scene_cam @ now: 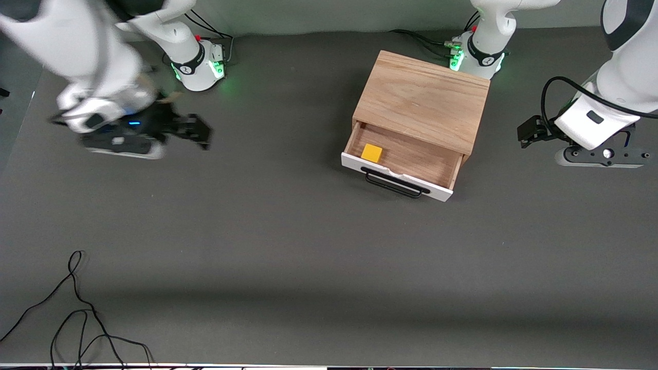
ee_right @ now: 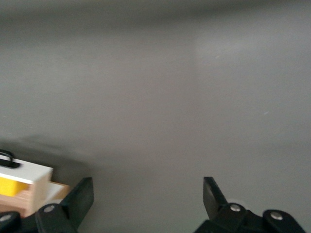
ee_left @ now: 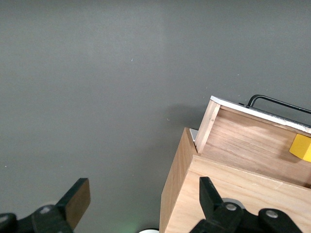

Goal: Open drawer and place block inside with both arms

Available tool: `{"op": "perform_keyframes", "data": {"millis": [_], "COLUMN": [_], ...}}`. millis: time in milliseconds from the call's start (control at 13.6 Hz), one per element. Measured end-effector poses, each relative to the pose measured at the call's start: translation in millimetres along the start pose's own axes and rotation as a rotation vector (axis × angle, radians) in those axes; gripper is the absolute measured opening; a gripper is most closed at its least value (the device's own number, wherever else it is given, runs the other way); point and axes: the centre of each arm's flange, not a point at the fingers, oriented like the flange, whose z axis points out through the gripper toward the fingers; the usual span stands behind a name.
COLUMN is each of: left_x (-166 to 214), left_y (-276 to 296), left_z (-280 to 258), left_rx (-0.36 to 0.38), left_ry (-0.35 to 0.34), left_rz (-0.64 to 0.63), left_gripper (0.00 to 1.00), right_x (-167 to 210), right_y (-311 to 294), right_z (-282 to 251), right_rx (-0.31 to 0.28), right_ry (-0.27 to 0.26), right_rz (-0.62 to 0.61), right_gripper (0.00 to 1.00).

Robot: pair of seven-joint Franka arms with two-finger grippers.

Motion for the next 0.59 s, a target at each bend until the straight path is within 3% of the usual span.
{"op": "perform_keyframes", "data": {"millis": [293,586], "left_x": [-0.1,-0.7], "left_y": [0.0,-0.1], "left_z": [0.2,0.7], "left_rx": [0.000,0.001], "left_ry": [-0.001,-0.007], "left_rz": [0.000,0.001], "left_gripper": [1.00,1.00], "right_x": [23.3,38.5], "right_y": [105.6,173.8], "right_z": [3.4,5.7], "right_rx": [-0.003,-0.020], "right_ry": [-0.016,-0.017], "right_rz": [-0.085,-0.100], "right_gripper": [1.00,1.00]}}
